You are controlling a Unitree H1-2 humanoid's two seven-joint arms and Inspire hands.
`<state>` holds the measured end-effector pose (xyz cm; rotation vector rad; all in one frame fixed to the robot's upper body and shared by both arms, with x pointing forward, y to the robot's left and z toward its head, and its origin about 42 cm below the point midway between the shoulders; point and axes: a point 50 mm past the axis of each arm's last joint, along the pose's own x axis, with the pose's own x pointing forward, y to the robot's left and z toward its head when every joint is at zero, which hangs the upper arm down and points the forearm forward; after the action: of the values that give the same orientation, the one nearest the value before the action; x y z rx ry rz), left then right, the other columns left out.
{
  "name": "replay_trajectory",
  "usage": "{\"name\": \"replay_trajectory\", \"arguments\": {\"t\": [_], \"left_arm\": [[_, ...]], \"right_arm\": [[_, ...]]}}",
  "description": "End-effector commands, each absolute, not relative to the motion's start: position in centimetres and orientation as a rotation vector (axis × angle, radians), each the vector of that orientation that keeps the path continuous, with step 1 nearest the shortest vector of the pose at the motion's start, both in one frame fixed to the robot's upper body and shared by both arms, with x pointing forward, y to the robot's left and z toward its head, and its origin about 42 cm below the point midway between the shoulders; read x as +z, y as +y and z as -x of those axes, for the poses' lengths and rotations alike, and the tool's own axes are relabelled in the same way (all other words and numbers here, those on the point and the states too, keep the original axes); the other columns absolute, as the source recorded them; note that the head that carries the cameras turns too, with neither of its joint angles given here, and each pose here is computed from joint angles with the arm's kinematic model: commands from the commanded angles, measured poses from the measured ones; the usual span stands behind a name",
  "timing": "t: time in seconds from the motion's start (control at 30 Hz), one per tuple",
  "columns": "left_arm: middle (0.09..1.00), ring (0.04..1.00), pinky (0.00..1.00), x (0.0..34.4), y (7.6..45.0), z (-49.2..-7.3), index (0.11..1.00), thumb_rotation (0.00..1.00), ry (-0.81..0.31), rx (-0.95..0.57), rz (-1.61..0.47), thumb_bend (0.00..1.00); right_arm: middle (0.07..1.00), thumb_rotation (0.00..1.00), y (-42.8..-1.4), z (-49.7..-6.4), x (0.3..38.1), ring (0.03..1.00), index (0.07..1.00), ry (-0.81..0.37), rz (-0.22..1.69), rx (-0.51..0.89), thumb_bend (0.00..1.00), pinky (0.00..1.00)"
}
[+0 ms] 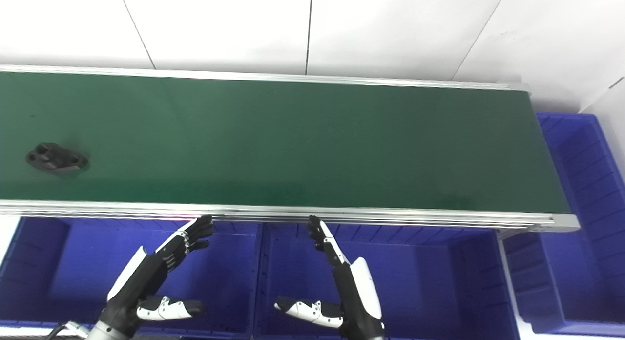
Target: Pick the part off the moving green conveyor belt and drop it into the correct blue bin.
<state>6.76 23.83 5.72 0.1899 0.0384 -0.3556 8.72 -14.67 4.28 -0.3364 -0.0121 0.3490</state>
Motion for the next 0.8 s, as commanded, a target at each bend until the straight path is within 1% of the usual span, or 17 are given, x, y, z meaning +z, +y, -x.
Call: {"name": "replay_trajectory", "arguments": {"t": [0.0,0.17,0.27,0.37,0.43,0.6,0.77], "left_arm": [[0.920,0.900,0.86,6.4,24.1,-6.5,0.913,0.51,-0.003,-0.358,-0.195,0.76],[0.918,0.897,0.86,6.1,24.0,-6.5,0.913,0.50,0.003,-0.360,-0.204,0.76],[0.921,0.897,0.86,5.9,23.6,-6.3,0.915,0.53,0.008,-0.360,-0.215,0.78],[0.916,0.886,0.84,5.4,22.9,-6.1,0.908,0.53,0.016,-0.359,-0.222,0.80],[0.913,0.887,0.84,5.2,22.6,-6.1,0.905,0.54,0.018,-0.364,-0.231,0.81],[0.904,0.880,0.83,4.9,22.0,-6.1,0.898,0.52,0.016,-0.367,-0.239,0.83],[0.887,0.861,0.80,4.7,21.7,-6.2,0.881,0.49,0.014,-0.370,-0.238,0.84]], "right_arm": [[0.906,0.58,-14.2,-8.9,5.1,0.877,0.964,-0.074,0.311,0.336,0.84,0.83],[0.909,0.58,-14.4,-8.8,4.9,0.876,0.964,-0.076,0.310,0.339,0.83,0.83],[0.905,0.57,-14.8,-8.6,4.5,0.871,0.963,-0.075,0.304,0.337,0.82,0.82],[0.914,0.57,-15.5,-8.2,4.1,0.879,0.968,-0.057,0.311,0.344,0.82,0.82],[0.919,0.57,-15.8,-8.2,3.8,0.880,0.972,-0.050,0.311,0.345,0.82,0.81],[0.912,0.61,-16.2,-8.2,3.1,0.871,0.971,-0.046,0.333,0.339,0.83,0.80],[0.915,0.59,-16.5,-8.4,2.7,0.876,0.978,-0.047,0.335,0.343,0.81,0.82]]}}
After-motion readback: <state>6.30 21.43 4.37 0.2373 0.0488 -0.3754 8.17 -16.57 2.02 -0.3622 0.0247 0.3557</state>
